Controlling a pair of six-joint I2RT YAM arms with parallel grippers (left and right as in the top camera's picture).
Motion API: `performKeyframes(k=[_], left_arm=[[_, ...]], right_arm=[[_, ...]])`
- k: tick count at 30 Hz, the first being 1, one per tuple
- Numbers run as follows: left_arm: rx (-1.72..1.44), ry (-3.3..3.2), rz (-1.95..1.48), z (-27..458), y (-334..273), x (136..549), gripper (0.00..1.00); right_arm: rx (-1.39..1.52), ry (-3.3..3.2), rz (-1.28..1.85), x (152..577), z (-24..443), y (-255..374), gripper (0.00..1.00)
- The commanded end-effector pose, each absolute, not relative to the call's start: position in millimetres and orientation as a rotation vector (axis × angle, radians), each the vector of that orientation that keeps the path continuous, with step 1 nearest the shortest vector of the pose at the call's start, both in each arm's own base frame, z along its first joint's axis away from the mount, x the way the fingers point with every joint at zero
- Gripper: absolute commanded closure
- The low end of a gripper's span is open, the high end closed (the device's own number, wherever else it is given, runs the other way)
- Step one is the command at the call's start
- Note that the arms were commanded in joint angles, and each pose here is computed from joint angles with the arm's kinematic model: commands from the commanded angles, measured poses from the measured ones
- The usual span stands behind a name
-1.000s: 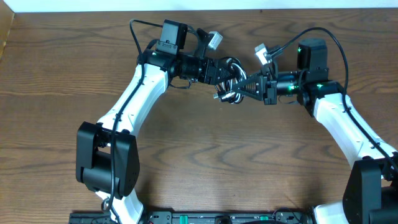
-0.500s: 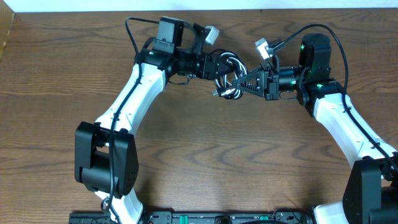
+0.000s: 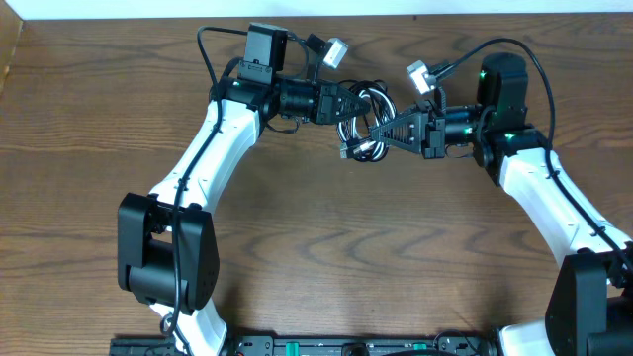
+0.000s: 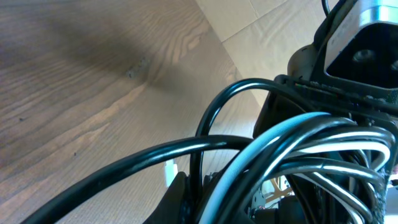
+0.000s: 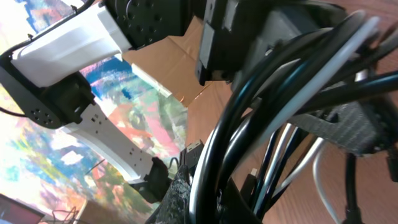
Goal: Untangle cables
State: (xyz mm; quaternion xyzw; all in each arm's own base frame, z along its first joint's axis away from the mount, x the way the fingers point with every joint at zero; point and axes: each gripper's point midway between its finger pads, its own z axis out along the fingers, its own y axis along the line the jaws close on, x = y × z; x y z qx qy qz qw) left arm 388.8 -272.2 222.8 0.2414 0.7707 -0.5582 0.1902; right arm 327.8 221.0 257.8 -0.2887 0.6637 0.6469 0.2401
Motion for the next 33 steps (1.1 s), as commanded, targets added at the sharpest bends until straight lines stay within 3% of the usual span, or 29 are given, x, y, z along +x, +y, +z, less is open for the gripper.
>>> performKeyframes(k=[1, 7, 13, 18, 22, 26, 33], left_arm=[[0.642, 2.201, -1.590, 216, -272, 389, 0.93], [0.442, 2.433, -1.284, 182, -246, 404, 0.92], [0.432, 2.516, -1.132, 182, -229, 391, 0.93], [0.433, 2.533, -1.137, 192, -228, 378, 0.93], [0.437, 2.545, -1.142, 198, -228, 369, 0.93], [0.432, 2.572, -1.147, 196, -228, 363, 0.93], [0.403, 2.617, -1.184, 195, -238, 353, 0.93]], right_arm=[[-0.712, 1.861, 1.710, 339, 257, 213, 0.99], [-0.164, 2.309, 1.285, 385, 177, 167, 0.89], [0.124, 2.592, 0.864, 380, 117, 119, 0.67], [0.129, 2.617, 0.846, 376, 113, 116, 0.50], [-0.151, 2.488, 1.098, 369, 139, 148, 0.38], [-0.264, 2.398, 1.254, 361, 157, 165, 0.36], [-0.319, 2.447, 1.200, 353, 149, 191, 0.38]])
